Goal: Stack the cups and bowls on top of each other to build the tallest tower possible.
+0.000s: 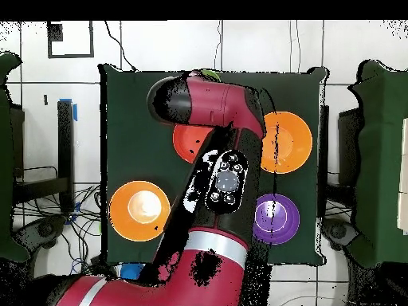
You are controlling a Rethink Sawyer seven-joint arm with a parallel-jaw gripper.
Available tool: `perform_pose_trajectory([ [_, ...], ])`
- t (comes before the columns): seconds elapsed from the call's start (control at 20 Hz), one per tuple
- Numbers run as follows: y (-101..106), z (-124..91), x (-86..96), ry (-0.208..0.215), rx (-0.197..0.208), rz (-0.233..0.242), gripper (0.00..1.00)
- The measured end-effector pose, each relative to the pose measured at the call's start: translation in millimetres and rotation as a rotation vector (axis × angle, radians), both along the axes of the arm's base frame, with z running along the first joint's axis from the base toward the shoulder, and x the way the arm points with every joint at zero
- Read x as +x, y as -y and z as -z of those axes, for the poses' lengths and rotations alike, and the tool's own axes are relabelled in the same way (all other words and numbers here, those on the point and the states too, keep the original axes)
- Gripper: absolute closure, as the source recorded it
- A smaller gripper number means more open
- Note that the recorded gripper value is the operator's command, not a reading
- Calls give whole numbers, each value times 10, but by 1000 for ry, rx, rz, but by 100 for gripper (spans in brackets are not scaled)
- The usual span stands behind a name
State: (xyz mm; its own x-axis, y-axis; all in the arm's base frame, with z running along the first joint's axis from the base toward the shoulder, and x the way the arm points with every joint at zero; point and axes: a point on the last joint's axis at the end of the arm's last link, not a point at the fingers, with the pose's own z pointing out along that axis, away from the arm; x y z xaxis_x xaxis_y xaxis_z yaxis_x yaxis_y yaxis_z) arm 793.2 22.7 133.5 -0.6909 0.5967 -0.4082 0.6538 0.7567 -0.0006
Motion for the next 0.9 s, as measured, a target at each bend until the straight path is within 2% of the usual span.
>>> perform_pose_trajectory([
  [0.6, -12, 265, 5, -24, -7, -11, 0],
  [0.9, -5, 315, -12, -32, -8, -11, 0],
])
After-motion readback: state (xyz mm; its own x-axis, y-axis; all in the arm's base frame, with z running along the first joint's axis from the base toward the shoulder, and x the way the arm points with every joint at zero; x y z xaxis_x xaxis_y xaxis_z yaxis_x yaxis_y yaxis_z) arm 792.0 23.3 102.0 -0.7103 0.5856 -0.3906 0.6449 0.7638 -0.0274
